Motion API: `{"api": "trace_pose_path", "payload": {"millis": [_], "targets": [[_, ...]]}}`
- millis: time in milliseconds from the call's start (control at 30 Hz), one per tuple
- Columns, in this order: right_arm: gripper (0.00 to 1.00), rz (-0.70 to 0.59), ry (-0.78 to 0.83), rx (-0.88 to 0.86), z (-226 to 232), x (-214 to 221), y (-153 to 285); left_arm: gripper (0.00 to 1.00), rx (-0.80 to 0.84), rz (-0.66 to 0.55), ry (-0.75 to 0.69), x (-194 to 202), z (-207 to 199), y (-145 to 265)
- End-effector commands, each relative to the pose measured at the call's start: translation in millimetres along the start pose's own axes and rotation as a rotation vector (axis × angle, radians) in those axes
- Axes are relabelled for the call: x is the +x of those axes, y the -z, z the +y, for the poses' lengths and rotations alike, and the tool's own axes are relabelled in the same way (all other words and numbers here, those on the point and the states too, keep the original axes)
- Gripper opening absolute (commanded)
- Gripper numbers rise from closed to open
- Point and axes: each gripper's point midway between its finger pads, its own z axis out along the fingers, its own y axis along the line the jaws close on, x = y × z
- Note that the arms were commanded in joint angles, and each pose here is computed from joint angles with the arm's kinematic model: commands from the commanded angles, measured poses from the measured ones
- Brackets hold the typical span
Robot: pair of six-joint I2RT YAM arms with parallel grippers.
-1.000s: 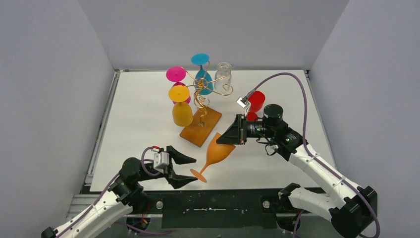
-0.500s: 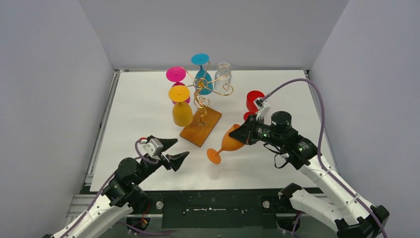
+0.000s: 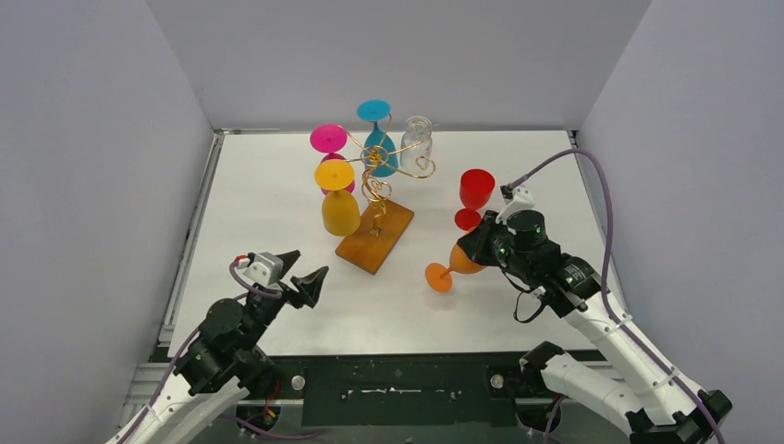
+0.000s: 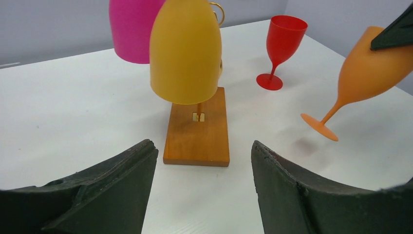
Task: Take the wine glass off the wine glass rack
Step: Place the wine glass at the center of the board.
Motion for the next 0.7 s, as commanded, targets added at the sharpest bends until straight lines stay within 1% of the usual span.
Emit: {"api": "trace_pose_path", "payload": {"millis": [0,100,200,367,433,500,567,667], "targets": [[0.00,-0.121,-0.010,0.161,-23,-26,18,0.68,-0.087,-0.053,0.010,-26,15,7],[0.00,-0.152,-0.011,0.219,-35,-29,24,0.68,-0.105,-0.050,0.002,-25,19,7],[0.00,-0.209,-0.007,0.293,-49,-38,32,0.68,-0.127,-0.034,-0.012,-23,22,7],[0.00,-0.297,0.062,0.497,-82,-59,43,0.68,-0.196,0.003,0.010,-16,33,10],[0.00,-0.309,0.096,0.552,-88,-69,43,0.68,-0.199,0.004,0.012,-15,34,11],[0.00,-0.293,0.123,0.608,-96,-76,37,0.69,-0.218,0.010,0.015,-14,37,11],[0.00,-0.280,0.125,0.655,-106,-84,32,0.73,-0.253,0.016,0.014,-13,43,12],[0.00,-0.267,0.115,0.669,-116,-96,20,0.76,-0.304,0.031,0.013,-12,51,14]]}}
